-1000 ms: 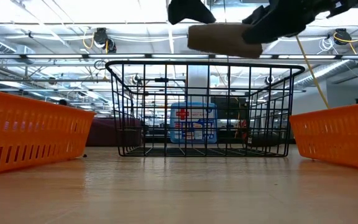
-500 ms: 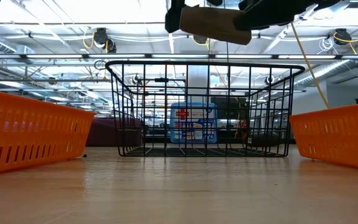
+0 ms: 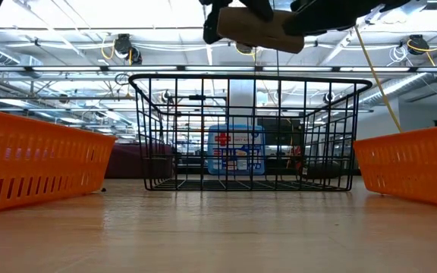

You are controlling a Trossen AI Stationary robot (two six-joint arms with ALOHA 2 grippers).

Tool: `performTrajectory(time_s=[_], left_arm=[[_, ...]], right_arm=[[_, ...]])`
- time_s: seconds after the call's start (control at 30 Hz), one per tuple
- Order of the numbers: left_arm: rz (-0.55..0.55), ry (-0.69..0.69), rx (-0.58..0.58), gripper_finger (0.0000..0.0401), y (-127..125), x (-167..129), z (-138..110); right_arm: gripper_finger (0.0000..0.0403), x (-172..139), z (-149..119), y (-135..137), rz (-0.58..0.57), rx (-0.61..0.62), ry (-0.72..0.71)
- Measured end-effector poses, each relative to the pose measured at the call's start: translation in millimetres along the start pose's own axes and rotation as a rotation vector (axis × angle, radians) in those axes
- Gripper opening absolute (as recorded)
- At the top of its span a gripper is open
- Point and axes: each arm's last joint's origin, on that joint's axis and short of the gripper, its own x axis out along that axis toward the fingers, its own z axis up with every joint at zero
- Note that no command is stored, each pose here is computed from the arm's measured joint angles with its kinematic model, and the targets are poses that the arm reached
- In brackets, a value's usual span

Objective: Pick & Place Medicine items
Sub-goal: Put the brown bandage into the left orange basket

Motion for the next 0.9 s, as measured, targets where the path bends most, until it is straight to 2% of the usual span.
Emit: performTrajectory(time_s=[0.23, 0.4, 0.5, 0.67, 0.77, 0.9], left_arm=[[-0.008, -0.016, -0.021, 0.0122, 2, 0, 2], [0.072, -0.073, -0.035, 0.0052, -3, -8, 4], [0.131, -0.121, -0.033, 0.005, -12, -20, 4], [0.221, -0.197, -0.026, 0.005, -39, -51, -5], [0.284, -0.229, -0.027, 0.005, -53, -61, -18], [0.346, -0.302, -0.111, 0.005, -62, -69, -40]], right_arm=[[0.0051, 0, 0, 0, -0.004, 0.001, 0.002], [0.0089, -8, 1, -4, -0.069, 0.056, 0.014], [0.012, -25, 2, -9, -0.121, 0.093, 0.032], [0.0161, -67, -1, -16, -0.122, 0.181, 0.042], [0.0172, -89, -4, -20, -0.13, 0.241, 0.008], [0.0174, -108, -17, -20, -0.136, 0.27, -0.039]])
